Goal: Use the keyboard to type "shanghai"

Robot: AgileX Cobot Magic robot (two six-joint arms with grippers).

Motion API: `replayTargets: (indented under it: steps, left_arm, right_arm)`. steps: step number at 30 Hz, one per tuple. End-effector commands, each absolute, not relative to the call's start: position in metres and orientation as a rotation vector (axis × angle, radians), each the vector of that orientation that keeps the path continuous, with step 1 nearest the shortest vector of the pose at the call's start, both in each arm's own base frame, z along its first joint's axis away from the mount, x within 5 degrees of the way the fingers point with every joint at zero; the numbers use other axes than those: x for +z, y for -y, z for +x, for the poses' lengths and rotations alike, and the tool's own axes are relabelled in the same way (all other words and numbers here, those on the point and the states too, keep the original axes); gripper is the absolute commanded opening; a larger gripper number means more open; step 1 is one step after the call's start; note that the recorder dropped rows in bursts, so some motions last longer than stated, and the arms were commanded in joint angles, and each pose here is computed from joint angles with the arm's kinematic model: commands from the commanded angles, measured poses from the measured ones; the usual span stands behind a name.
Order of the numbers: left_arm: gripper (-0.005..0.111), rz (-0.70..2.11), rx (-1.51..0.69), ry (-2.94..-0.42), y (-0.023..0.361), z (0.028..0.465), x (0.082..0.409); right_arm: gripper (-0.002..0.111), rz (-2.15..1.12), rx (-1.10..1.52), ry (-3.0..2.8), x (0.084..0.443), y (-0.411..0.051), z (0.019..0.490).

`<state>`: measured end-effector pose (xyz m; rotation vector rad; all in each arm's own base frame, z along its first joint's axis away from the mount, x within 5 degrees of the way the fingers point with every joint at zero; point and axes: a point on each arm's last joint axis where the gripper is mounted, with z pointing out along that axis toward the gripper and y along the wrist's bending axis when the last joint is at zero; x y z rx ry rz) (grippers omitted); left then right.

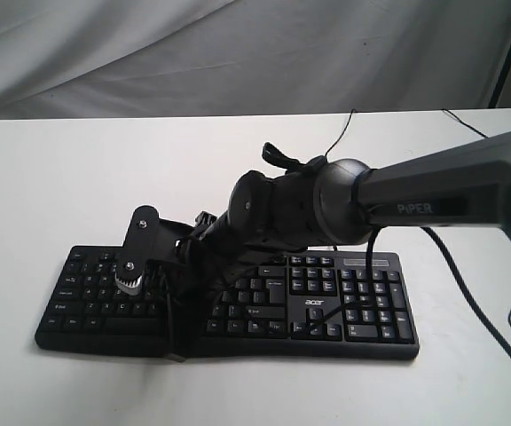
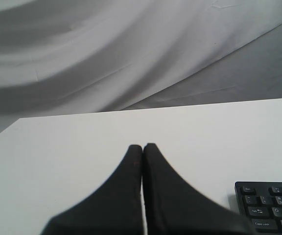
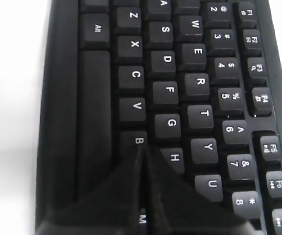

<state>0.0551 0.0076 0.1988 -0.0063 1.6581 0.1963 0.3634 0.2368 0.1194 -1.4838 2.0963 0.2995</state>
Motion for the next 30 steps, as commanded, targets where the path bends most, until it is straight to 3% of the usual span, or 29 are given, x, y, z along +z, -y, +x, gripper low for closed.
replayTargets:
  steps: [1, 14, 20, 30]
  left_arm:
    - [0.001, -0.006, 0.190, -1.661, -0.007, 0.056, 0.197]
    - [0.001, -0.006, 0.190, -1.661, -0.007, 0.056, 0.197]
    - [0.001, -0.006, 0.190, -1.661, -0.007, 0.056, 0.197]
    - [0.001, -0.006, 0.190, -1.661, -0.007, 0.056, 0.197]
  right_arm:
    - [0.000, -1.483, 0.292, -2.092, 0.120, -0.235, 0.365]
    - [0.000, -1.488, 0.299, -2.119, 0.109, -0.233, 0.366]
    - [0.000, -1.470, 0.300, -2.059, 0.139, -0.234, 0.365]
    - [0.000, -1.456, 0.340, -2.017, 0.143, -0.256, 0.378]
